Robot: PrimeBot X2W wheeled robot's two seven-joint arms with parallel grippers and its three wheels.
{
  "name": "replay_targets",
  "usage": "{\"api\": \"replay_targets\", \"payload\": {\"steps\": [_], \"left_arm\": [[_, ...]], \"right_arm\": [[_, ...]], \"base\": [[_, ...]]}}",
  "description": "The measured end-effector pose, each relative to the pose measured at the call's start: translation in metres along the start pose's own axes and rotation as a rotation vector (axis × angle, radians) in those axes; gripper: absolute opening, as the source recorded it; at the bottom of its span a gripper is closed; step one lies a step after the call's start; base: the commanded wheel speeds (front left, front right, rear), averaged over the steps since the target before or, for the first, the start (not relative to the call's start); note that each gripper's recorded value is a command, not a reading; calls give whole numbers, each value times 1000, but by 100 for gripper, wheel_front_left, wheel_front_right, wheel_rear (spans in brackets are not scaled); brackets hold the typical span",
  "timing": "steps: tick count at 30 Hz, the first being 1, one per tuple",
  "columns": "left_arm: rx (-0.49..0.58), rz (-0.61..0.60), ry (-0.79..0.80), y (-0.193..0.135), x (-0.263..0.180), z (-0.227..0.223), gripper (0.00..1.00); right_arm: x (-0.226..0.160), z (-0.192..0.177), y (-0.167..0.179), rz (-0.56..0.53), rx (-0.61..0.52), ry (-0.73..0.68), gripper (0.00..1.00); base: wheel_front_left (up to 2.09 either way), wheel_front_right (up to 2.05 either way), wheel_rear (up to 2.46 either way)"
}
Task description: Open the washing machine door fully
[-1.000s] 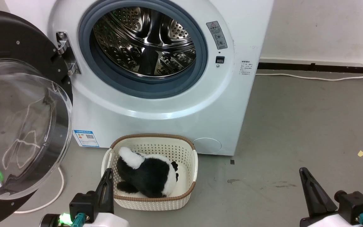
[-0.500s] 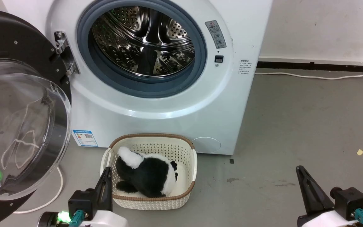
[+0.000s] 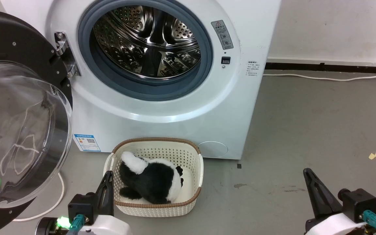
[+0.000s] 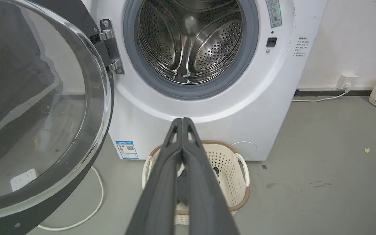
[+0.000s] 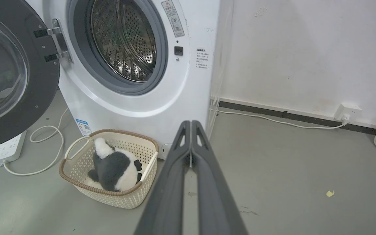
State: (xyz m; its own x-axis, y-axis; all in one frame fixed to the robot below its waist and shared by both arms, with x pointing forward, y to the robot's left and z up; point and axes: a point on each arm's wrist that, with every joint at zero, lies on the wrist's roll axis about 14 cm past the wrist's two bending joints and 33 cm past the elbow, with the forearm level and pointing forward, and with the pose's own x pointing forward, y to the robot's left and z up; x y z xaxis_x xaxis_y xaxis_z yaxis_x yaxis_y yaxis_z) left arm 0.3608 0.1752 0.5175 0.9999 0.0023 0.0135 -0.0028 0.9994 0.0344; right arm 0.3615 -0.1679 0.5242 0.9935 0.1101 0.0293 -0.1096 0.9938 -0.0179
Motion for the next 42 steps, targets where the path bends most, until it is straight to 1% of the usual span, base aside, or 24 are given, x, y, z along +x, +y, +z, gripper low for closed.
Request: {"api": "replay_targets", "payload": {"steps": [31, 42], "left_arm": [[7, -5, 27, 1, 7, 3, 0], [7, 1, 33, 3, 8, 4, 0]], "right_arm": [[5, -3, 5, 15, -24, 48, 0], [8, -1, 6, 20, -27, 44, 0]], "base": [[0, 0, 0], [0, 0, 0]]}}
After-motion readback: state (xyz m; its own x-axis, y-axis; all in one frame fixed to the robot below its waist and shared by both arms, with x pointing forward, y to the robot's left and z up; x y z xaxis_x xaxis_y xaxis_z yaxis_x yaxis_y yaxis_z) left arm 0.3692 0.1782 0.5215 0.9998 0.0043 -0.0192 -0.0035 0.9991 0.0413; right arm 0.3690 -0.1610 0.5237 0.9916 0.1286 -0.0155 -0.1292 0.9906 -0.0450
